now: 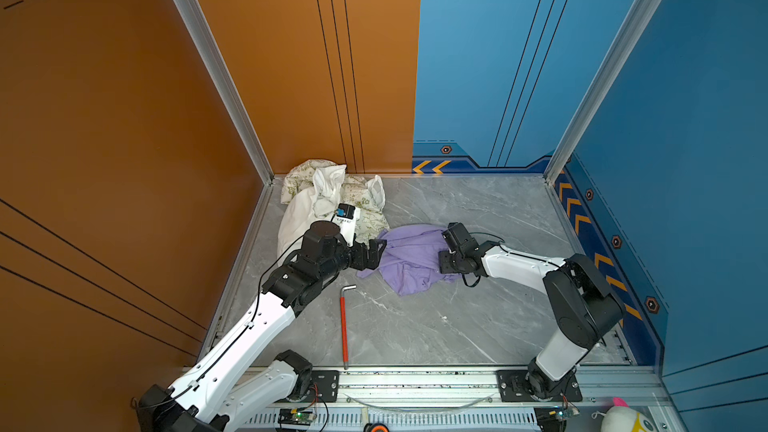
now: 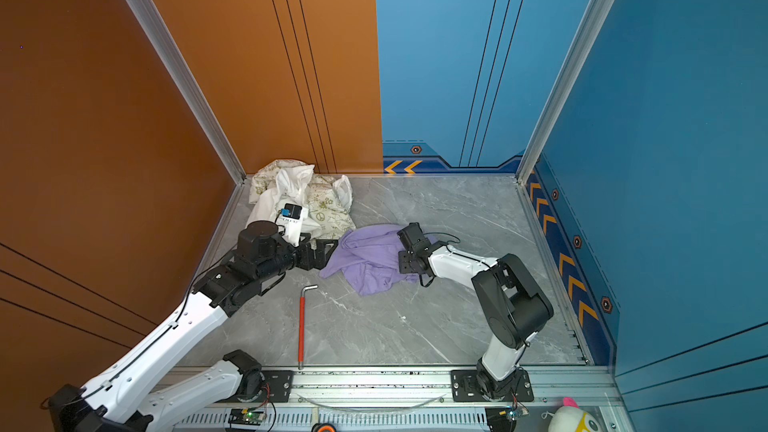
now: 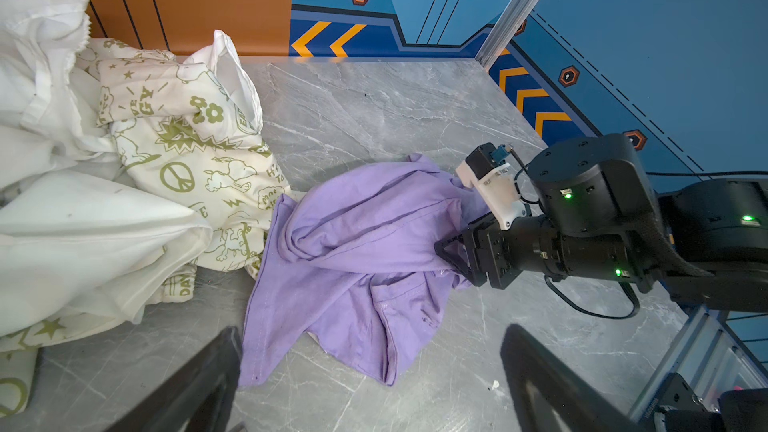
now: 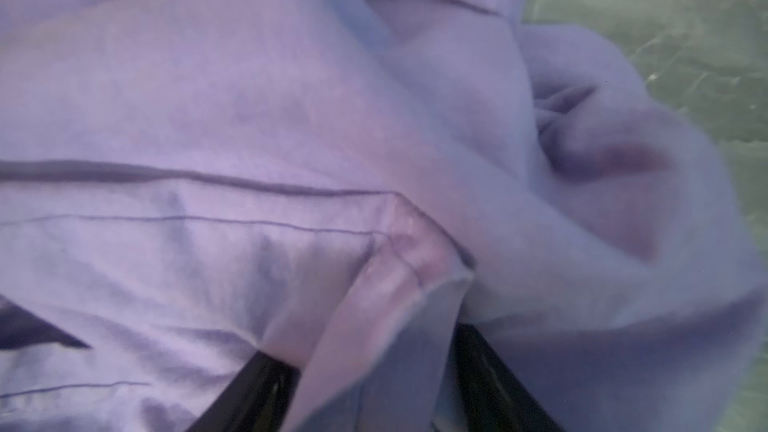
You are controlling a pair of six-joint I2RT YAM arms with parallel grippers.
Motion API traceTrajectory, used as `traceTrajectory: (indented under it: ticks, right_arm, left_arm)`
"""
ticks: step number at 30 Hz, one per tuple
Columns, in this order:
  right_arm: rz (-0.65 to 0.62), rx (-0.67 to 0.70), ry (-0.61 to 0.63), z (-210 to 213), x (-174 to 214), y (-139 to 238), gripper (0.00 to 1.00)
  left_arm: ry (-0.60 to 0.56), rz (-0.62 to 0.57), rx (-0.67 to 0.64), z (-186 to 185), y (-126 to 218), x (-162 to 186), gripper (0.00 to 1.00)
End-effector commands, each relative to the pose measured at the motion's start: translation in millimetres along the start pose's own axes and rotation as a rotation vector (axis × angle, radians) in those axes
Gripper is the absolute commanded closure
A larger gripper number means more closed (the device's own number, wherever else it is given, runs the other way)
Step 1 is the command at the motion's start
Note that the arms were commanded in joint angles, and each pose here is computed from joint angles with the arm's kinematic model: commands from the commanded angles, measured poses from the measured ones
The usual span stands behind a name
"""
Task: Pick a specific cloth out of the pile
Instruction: 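Carry the lavender shirt with the right gripper to the far corner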
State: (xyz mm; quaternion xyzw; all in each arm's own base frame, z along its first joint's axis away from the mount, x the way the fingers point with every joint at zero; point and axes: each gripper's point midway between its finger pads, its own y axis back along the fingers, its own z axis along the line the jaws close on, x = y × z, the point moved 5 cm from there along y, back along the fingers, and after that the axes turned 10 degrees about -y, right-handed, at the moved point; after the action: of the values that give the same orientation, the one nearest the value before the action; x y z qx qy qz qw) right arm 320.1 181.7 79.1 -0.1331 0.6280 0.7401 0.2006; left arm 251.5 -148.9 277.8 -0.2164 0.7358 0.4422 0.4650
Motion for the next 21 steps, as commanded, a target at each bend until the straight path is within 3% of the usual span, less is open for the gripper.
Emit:
traceTrajectory:
  ticks: [1, 3, 7, 15, 21]
  right_arm:
    - [0.015, 0.032, -0.019, -10.3, -2.2, 3.5, 0.68]
    - [-0.011, 0.035, -0.033, -16.8, -9.5, 9.7, 0.86]
    - [-0.112, 0.038, -0.079, -37.0, -41.1, 34.6, 1.00]
    - [-0.423, -0.053, -0.248, -80.9, -157.7, 125.4, 1.00]
    - [-0.635, -0.162, -0.290, -82.7, -257.9, 200.8, 1.00]
  left_arm:
    - [0.017, -0.032, 0.010, 1.5, 3.0, -2.5, 0.02]
    - [0.023, -0.036, 0.006, 3.5, 3.3, -2.2, 0.02]
    - [0.040, -0.052, 0.004, 6.6, 3.4, -1.9, 0.02]
    - [0.075, -0.068, 0.006, 11.4, 3.0, -1.0, 0.02]
    - [0.092, -0.068, 0.002, 14.4, 3.7, 0.1, 0.02]
